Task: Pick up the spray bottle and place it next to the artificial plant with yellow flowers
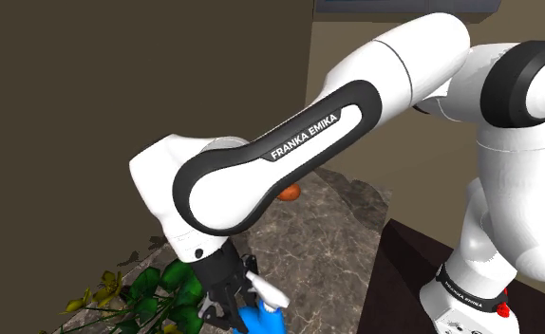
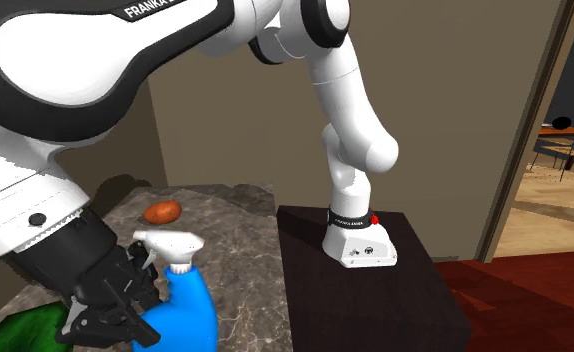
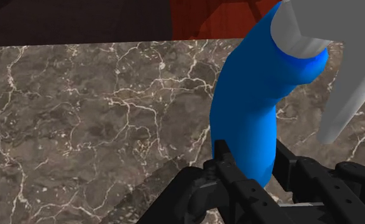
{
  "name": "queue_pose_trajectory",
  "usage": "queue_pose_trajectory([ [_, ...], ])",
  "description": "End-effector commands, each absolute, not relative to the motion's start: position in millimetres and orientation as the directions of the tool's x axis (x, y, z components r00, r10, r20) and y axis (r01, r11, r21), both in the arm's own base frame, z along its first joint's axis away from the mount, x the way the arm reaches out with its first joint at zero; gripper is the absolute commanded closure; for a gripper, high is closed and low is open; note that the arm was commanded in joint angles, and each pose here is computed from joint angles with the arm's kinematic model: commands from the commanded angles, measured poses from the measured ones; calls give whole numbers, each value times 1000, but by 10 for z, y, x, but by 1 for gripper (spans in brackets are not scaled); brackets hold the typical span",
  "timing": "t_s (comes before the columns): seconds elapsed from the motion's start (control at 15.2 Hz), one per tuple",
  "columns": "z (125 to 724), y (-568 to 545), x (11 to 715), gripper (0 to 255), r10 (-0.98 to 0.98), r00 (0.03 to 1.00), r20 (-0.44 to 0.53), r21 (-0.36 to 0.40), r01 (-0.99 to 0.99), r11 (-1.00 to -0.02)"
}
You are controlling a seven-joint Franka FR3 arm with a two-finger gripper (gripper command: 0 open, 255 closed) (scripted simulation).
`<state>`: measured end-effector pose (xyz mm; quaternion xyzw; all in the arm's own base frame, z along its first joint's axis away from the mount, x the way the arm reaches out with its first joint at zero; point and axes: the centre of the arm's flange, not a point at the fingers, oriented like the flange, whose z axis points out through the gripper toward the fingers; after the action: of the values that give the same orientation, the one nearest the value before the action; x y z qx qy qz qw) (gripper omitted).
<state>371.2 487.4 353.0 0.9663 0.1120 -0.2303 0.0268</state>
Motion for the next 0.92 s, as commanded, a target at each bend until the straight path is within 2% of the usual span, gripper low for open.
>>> queue_pose_trajectory([
  [0.0,3421,4877,3706,255,204,869,-451,0,229,-973],
  [0.33,3115,4877,3706,255,204,869,-451,0,229,-973],
  [0.86,3115,4877,3706,255,204,869,-451,0,229,-973],
])
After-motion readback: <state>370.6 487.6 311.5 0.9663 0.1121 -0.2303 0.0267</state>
